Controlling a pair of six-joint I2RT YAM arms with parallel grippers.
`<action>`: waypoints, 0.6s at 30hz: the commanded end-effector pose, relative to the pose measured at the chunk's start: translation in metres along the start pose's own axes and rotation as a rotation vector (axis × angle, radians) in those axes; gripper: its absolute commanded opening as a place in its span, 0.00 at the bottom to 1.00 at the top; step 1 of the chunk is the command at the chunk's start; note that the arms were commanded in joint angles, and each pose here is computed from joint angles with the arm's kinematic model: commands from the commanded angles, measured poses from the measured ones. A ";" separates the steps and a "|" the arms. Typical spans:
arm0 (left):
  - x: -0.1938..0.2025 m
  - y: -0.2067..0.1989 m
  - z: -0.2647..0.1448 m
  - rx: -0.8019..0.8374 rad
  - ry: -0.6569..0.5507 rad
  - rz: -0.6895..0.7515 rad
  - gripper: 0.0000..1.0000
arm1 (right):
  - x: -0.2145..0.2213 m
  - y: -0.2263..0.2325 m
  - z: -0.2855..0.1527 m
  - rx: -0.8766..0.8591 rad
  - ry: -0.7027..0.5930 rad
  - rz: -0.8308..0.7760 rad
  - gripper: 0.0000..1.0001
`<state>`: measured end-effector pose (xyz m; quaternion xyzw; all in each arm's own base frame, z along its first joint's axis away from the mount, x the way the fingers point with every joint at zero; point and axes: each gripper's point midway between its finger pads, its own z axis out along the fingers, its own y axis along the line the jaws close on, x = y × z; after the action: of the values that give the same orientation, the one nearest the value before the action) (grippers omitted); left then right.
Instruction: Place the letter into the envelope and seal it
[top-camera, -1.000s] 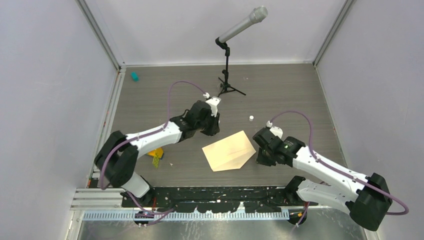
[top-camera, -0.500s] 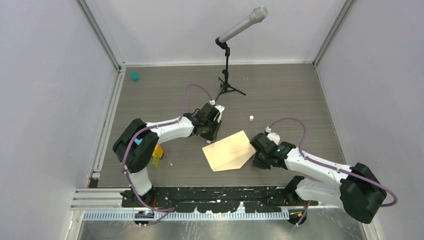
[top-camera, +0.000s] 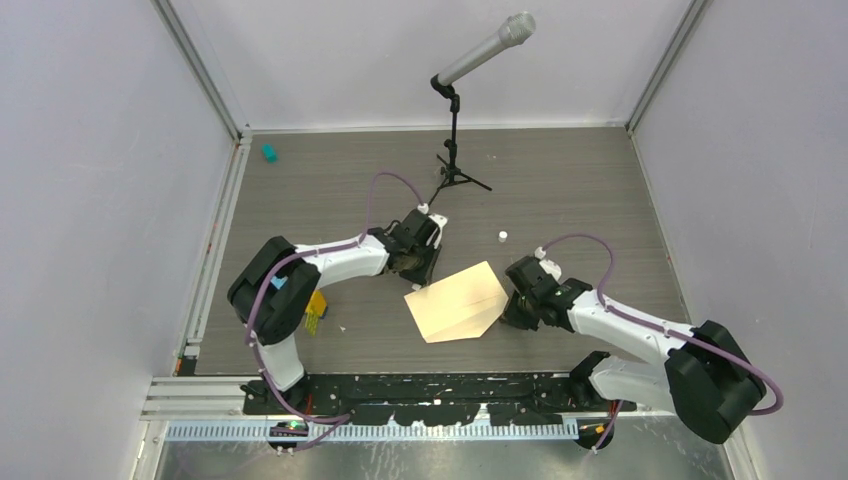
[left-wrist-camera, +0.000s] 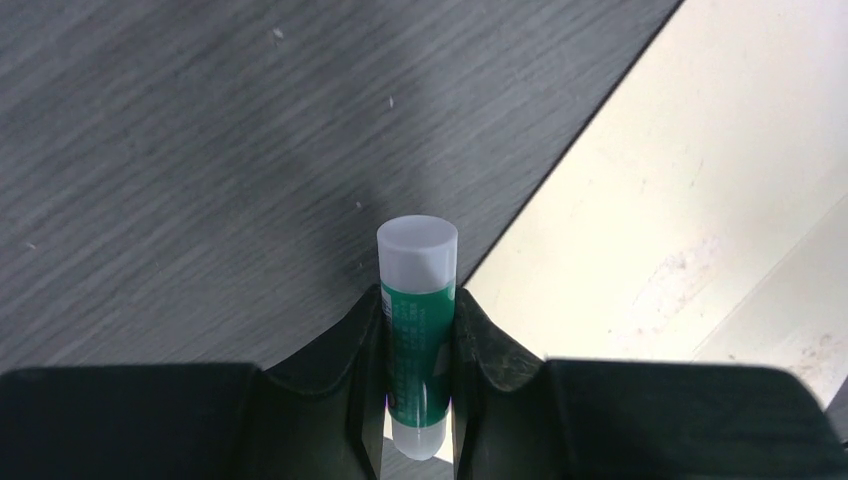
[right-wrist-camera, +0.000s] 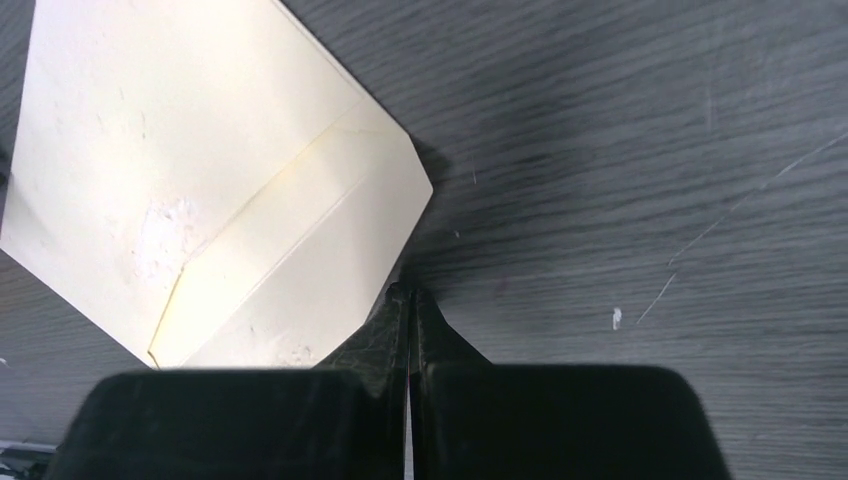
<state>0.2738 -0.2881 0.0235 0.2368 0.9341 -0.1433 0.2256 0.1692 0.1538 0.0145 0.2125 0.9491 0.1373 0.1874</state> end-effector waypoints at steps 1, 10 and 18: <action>0.031 -0.011 -0.011 0.038 0.054 -0.042 0.00 | -0.025 0.025 -0.003 -0.062 -0.022 -0.007 0.01; 0.057 -0.043 -0.026 0.109 0.042 -0.083 0.00 | -0.048 0.062 0.004 -0.142 0.020 -0.017 0.00; 0.052 -0.061 -0.026 0.199 0.005 -0.128 0.00 | -0.055 0.083 0.009 -0.187 0.053 -0.019 0.01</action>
<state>0.1957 -0.2975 0.0238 0.2113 0.9363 -0.2088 0.1873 0.2315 0.1879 0.0346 0.1969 0.9464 0.1928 0.1685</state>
